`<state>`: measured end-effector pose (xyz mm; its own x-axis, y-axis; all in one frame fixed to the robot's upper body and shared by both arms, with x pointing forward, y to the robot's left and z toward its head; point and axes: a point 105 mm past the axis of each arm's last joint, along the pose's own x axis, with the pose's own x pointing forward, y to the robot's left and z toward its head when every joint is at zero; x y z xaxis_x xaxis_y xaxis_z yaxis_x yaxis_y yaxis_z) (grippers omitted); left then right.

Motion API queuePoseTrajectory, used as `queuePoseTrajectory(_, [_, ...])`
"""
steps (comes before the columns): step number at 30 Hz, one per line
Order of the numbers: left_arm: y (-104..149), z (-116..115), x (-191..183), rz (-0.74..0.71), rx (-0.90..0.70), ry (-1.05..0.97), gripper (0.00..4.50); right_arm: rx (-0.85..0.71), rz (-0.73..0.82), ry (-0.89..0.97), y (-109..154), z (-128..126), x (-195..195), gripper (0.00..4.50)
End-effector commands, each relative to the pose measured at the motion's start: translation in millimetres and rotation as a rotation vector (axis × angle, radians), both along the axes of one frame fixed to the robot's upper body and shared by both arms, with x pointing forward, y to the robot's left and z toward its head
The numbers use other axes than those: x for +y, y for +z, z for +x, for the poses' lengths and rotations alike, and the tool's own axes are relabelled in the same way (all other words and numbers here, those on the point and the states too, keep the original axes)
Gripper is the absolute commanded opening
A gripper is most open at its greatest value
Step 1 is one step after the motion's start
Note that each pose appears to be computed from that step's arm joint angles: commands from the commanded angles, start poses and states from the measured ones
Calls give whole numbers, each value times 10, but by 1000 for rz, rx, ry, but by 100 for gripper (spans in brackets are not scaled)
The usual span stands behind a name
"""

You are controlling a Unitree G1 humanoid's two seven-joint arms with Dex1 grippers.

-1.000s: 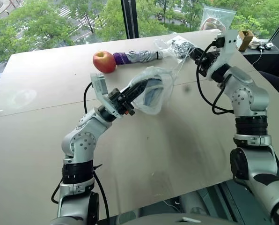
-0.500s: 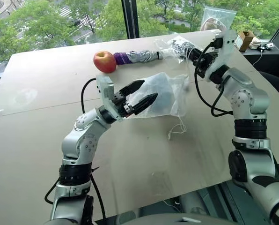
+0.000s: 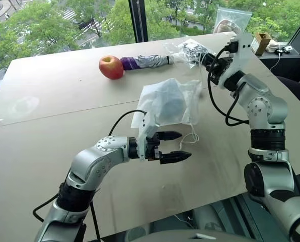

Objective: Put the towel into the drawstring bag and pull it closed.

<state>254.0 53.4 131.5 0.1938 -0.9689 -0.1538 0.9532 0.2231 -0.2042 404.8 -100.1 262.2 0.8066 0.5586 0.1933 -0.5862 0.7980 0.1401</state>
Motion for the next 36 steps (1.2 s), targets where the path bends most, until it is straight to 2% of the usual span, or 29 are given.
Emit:
queuePoseTrajectory(1, [-25, 81, -61, 27, -108, 26, 445, -59, 17, 10, 163, -74, 23, 0])
queuePoseTrajectory(8, [-317, 92, -269, 42, -151, 17, 445, -57, 18, 5, 161, -83, -1, 0])
queuePoseTrajectory(10, [-339, 220, -265, 37, -187, 72, 445, -55, 18, 4, 156, -84, -5, 0])
queuePoseTrajectory(13, [-408, 320, -251, 53, -211, 84, 362, -51, 18, 6, 148, -84, -4, 0])
queuePoseTrajectory(16, [-490, 404, -242, 98, -261, 91, 230, -48, 20, 10, 143, -85, 5, 0])
queuePoseTrajectory(27, [-685, 433, -194, 195, -334, 65, 230, -37, 24, 8, 120, -106, 2, 0])
queuePoseTrajectory(30, [-685, 500, -154, 232, -383, 93, 147, -35, 28, 7, 117, -111, 5, 0])
queuePoseTrajectory(31, [-687, 514, -150, 242, -391, 99, 101, -34, 29, 7, 117, -113, 4, 0])
queuePoseTrajectory(32, [-690, 521, -150, 248, -395, 100, 35, -34, 29, 7, 117, -116, 3, 0])
queuePoseTrajectory(34, [-700, 529, -163, 279, -408, 90, 7, -33, 31, 7, 119, -119, 4, 0])
queuePoseTrajectory(36, [-687, 508, -210, 286, -406, 70, 7, -33, 31, 6, 120, -120, 2, 0])
